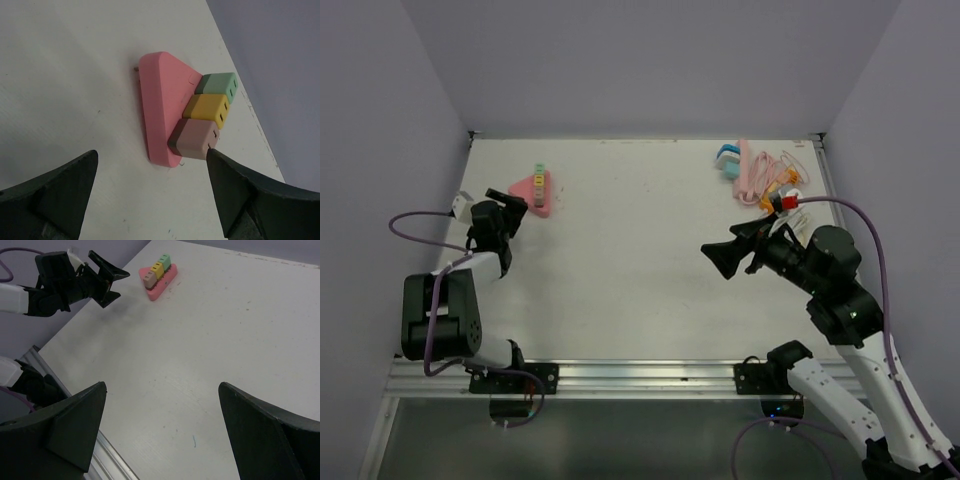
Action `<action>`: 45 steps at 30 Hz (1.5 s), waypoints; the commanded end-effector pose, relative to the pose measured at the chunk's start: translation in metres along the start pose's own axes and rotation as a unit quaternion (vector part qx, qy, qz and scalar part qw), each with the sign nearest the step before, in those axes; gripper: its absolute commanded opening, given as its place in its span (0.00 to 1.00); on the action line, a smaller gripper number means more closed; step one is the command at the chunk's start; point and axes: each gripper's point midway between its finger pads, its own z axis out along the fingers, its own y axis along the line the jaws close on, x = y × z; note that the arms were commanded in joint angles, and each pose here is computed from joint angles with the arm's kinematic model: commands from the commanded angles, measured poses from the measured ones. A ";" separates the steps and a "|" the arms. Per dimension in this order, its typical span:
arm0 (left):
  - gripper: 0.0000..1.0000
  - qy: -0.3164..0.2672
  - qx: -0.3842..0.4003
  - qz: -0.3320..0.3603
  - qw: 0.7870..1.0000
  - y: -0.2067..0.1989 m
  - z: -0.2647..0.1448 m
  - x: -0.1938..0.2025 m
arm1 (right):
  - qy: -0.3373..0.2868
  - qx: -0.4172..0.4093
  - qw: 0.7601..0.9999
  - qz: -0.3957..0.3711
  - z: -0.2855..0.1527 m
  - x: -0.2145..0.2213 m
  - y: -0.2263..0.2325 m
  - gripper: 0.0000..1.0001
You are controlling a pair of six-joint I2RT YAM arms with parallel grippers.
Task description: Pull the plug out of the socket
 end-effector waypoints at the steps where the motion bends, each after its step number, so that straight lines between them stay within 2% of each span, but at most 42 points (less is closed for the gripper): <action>1: 0.93 -0.043 0.060 -0.024 0.997 -0.025 0.020 -0.022 | 0.007 0.003 1.000 -0.009 0.005 0.002 -0.003 0.99; 10: 0.92 0.007 0.076 -0.041 0.996 -0.026 0.071 0.009 | 0.020 0.005 1.000 -0.007 0.014 0.007 -0.008 0.99; 12: 0.90 0.002 0.088 -0.047 0.995 -0.030 0.079 0.008 | 0.023 0.002 1.000 -0.005 0.015 0.009 -0.008 0.99; 17: 0.85 -0.005 0.091 -0.050 0.995 -0.035 0.094 0.006 | 0.030 0.002 1.000 -0.004 0.018 0.012 -0.008 0.99; 29: 0.77 0.012 0.082 -0.079 0.993 -0.014 0.112 0.022 | 0.035 0.000 0.999 -0.002 0.022 0.011 -0.009 0.99; 32: 0.74 0.015 0.084 -0.078 0.993 -0.011 0.114 0.024 | 0.040 0.000 0.999 0.001 0.023 0.013 -0.009 0.99; 41: 0.52 0.030 0.138 -0.062 0.988 -0.017 0.099 0.029 | 0.047 -0.006 0.999 0.004 0.026 0.015 -0.008 0.99; 42: 0.46 0.036 0.147 -0.060 0.987 -0.020 0.096 0.031 | 0.047 -0.006 0.999 0.004 0.026 0.016 -0.008 0.99; 45: 0.43 0.039 0.164 -0.054 0.984 -0.024 0.086 0.032 | 0.049 -0.006 0.999 0.005 0.026 0.019 -0.009 0.99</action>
